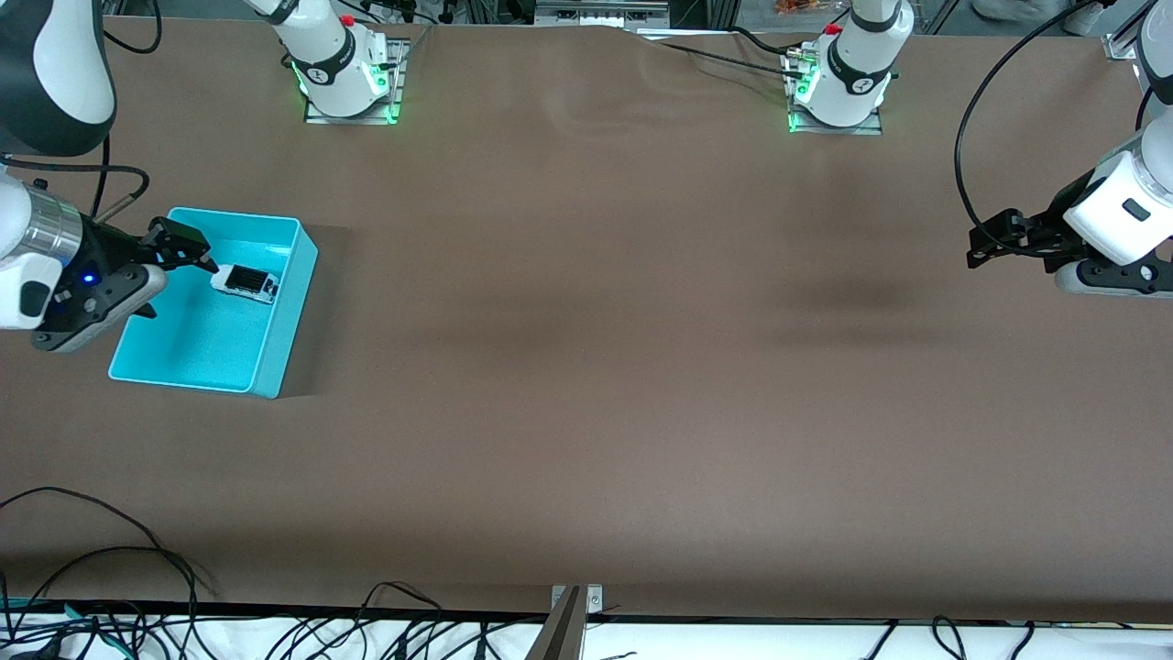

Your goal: Wind and store white jeep toy

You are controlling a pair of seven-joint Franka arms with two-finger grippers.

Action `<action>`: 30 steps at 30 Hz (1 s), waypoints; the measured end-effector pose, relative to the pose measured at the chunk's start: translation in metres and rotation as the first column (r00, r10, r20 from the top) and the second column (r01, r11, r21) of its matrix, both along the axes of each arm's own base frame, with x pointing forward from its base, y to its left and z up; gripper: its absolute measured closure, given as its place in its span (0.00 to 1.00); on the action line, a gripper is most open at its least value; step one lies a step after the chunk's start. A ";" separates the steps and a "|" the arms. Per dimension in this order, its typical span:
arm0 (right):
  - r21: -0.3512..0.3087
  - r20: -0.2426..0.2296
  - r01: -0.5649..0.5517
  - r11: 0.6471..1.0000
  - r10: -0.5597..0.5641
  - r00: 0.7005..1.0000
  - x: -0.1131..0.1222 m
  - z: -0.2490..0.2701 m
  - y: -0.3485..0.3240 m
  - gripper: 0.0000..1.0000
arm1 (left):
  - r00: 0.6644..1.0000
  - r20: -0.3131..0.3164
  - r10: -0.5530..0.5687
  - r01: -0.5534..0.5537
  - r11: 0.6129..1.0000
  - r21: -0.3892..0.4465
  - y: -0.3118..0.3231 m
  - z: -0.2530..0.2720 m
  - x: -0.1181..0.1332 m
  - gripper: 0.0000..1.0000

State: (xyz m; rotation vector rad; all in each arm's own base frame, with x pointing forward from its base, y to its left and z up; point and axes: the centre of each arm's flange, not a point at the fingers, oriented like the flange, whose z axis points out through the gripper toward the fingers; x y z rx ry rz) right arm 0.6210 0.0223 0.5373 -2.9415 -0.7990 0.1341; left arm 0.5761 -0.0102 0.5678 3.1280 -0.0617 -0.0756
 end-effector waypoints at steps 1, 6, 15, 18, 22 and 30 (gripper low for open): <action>-0.004 -0.003 0.037 0.999 -0.037 0.999 0.000 0.002 0.000 0.00 | 1.000 0.000 0.000 0.000 1.000 0.000 0.000 0.000 0.000 0.00; -0.052 0.002 0.196 0.979 -0.196 0.981 0.000 0.009 0.004 0.00 | 1.000 0.000 0.000 0.000 1.000 0.000 0.000 0.000 0.000 0.00; -0.125 0.051 0.450 0.884 -0.447 0.893 0.001 0.017 0.013 0.00 | 1.000 0.000 0.000 0.000 1.000 0.000 0.000 0.000 0.000 0.00; -0.133 0.071 0.469 0.873 -0.464 0.883 0.002 0.020 0.010 0.00 | 1.000 0.000 0.000 0.000 1.000 0.000 0.000 0.000 0.000 0.00; -0.119 0.101 0.489 0.864 -0.479 0.872 -0.001 0.020 0.005 0.00 | 1.000 0.000 0.000 0.000 1.000 0.000 0.000 0.000 0.000 0.00; -0.085 0.134 0.513 0.854 -0.500 0.855 -0.050 0.010 -0.014 0.00 | 1.000 0.000 0.000 0.000 1.000 0.000 0.000 0.000 0.000 0.00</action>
